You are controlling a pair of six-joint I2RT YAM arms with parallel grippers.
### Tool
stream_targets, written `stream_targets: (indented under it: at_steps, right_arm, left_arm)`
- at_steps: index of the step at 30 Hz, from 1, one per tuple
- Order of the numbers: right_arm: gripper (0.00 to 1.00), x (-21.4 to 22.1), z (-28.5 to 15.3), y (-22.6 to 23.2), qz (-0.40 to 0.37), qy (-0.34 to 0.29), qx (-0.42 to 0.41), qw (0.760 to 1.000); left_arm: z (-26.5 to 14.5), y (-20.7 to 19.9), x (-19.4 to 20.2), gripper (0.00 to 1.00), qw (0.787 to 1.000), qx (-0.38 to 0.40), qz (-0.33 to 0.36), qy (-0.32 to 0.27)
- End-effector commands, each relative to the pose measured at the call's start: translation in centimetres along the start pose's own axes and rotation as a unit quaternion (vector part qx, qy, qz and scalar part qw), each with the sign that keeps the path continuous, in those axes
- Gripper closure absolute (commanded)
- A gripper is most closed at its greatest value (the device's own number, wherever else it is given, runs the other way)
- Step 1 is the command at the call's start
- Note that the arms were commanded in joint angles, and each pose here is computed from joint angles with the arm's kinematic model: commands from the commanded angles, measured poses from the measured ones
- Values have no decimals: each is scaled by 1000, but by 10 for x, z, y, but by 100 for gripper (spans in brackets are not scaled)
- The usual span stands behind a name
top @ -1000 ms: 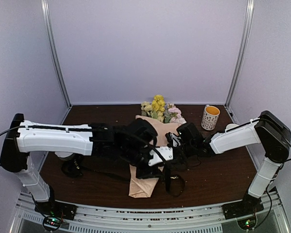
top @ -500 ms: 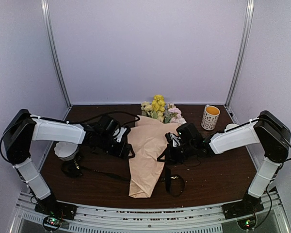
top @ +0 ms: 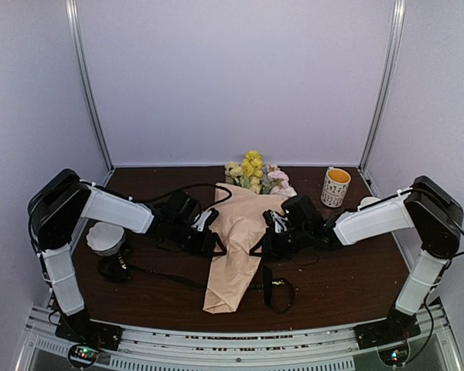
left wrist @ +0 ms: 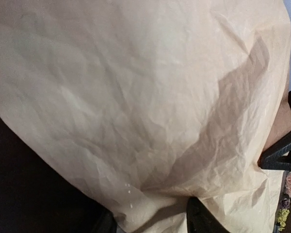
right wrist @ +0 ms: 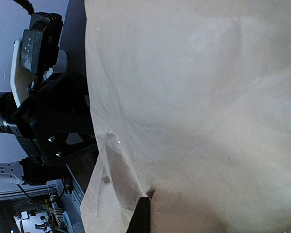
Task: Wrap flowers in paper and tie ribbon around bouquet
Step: Pass from the right arm to the left
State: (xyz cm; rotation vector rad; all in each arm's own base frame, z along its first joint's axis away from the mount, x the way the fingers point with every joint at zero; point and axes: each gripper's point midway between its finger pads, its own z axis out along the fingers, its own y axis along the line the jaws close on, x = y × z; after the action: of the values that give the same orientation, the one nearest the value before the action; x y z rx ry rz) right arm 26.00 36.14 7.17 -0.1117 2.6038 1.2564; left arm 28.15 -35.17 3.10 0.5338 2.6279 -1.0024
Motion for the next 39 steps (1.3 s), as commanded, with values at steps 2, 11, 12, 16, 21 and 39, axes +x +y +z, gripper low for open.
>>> stream_targets:
  at_steps: [2, 11, 12, 16, 21, 39]
  right_arm:
    - [100, -5, 0, 10, -8, -7, -24, 1000]
    - [99, -3, 0, 1, -8, -7, -6, 1000]
    - [95, -3, -1, 0, -10, -8, 0, 1000]
    - [78, -6, -11, -10, -33, -17, 43, 998]
    - [67, -17, -48, -18, -86, -59, 120, 987]
    - [56, 116, -54, -25, -250, 63, 266, 929]
  left_arm:
    - [15, 8, 20, 57, 999, 18, -31, 33]
    - [16, 8, 23, 100, 999, 22, -31, 35]
    - [17, 10, 24, 100, 999, 19, -31, 36]
    - [19, 16, 29, 100, 998, 9, -35, 42]
    - [21, 20, 33, 100, 998, 3, -39, 44]
    - [23, 25, 37, 100, 998, -3, -40, 48]
